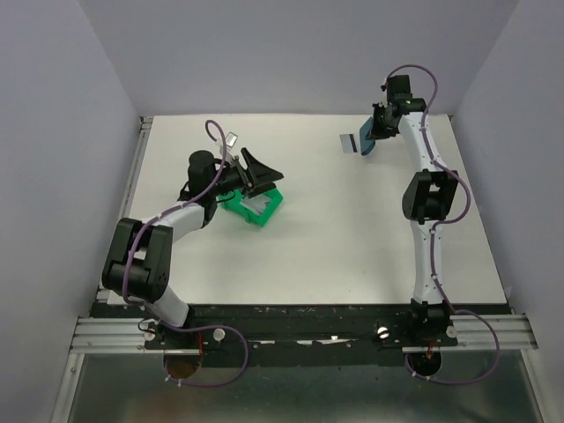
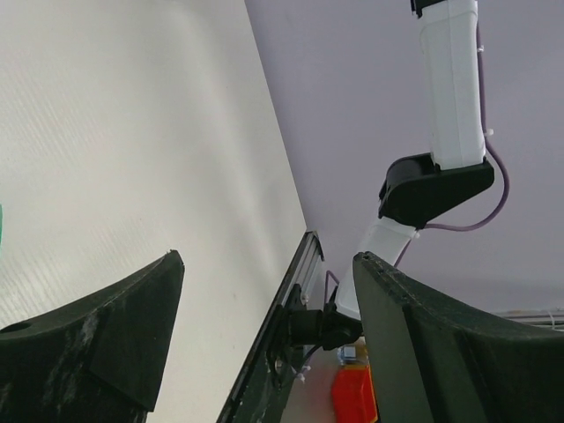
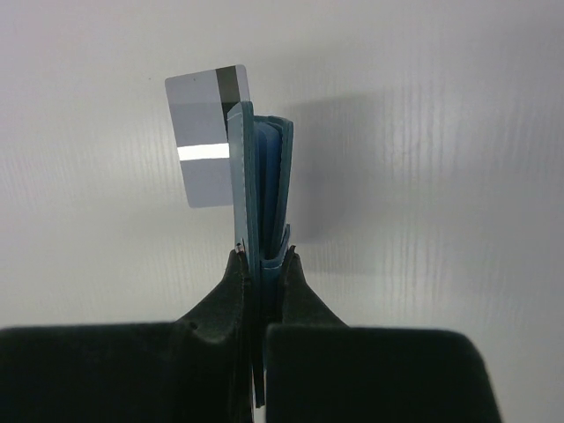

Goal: Put the credit cards into the card holder
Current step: Move the credit card to the center of the board.

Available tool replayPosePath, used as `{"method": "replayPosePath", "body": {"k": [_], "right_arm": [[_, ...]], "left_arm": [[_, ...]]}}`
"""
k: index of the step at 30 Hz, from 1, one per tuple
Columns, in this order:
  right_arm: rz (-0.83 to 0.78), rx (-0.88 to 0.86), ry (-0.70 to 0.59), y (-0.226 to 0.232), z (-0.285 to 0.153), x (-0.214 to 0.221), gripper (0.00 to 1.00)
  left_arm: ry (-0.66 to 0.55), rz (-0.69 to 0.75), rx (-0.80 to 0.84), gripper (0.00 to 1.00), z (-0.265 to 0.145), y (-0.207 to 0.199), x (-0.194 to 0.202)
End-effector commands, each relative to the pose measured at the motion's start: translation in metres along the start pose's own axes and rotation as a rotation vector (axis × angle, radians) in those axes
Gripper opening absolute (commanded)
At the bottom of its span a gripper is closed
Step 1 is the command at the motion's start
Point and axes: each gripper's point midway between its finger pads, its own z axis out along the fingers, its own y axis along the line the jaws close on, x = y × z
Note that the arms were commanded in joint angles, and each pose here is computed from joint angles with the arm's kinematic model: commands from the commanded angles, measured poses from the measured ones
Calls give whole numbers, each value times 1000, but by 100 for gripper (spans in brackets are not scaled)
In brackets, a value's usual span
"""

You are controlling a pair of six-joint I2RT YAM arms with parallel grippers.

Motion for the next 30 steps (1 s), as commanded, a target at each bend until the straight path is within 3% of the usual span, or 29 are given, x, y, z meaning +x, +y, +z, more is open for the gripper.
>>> {"method": "replayPosePath", "body": {"k": [1, 8, 16, 30], "right_arm": [[98, -122, -93, 9, 7, -29, 0], [330, -255, -117, 33, 4, -45, 0], [617, -281, 12, 43, 25, -22, 0], [696, -183, 217, 40, 44, 37, 0]], "left_arm": [[22, 24, 69, 86, 6, -8, -9], [33, 16, 112, 84, 16, -7, -19], [40, 24, 130, 83, 17, -13, -22], [50, 5, 152, 81, 10, -14, -13]]}}
